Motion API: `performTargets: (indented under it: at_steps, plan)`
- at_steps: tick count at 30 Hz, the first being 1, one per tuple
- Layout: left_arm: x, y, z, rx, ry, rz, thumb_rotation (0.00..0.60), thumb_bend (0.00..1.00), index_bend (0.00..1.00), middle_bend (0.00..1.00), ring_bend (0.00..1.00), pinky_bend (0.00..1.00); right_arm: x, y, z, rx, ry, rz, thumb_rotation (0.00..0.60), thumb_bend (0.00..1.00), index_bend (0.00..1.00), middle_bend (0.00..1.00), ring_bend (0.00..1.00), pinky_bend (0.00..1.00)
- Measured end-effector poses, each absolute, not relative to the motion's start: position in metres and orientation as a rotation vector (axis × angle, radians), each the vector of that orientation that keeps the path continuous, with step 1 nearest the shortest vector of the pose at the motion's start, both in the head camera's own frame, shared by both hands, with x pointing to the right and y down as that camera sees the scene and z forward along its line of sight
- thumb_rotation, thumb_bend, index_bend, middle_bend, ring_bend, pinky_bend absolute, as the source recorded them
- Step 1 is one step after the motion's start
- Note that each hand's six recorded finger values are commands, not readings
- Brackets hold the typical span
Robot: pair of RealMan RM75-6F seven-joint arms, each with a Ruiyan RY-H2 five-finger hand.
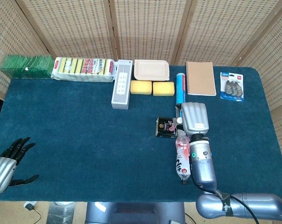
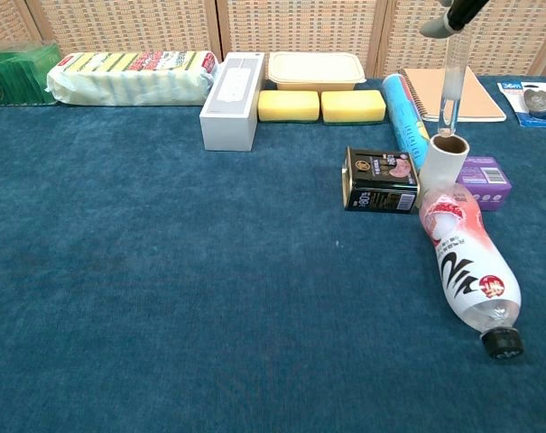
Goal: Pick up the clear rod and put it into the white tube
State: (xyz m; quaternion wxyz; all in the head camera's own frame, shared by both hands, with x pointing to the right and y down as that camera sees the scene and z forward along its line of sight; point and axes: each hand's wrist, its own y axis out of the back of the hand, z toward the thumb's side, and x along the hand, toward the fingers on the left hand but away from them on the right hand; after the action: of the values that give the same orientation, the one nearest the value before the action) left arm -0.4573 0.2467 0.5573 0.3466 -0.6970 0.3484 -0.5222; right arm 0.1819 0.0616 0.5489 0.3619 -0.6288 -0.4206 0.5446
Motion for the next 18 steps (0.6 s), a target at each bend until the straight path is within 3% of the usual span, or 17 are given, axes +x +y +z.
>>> performTargets:
  at_steps: [18]
  plan:
    - [-0.4587, 0.2462, 0.5561, -1.806, 0.912, -1.354, 0.450, 0.11, 0.11, 0.06, 0.02, 0.23, 0.1852, 0.0662, 0.5557, -1.635, -1.074, 1.420, 0.600, 0.34, 0.80, 1.00, 1.00, 0.94]
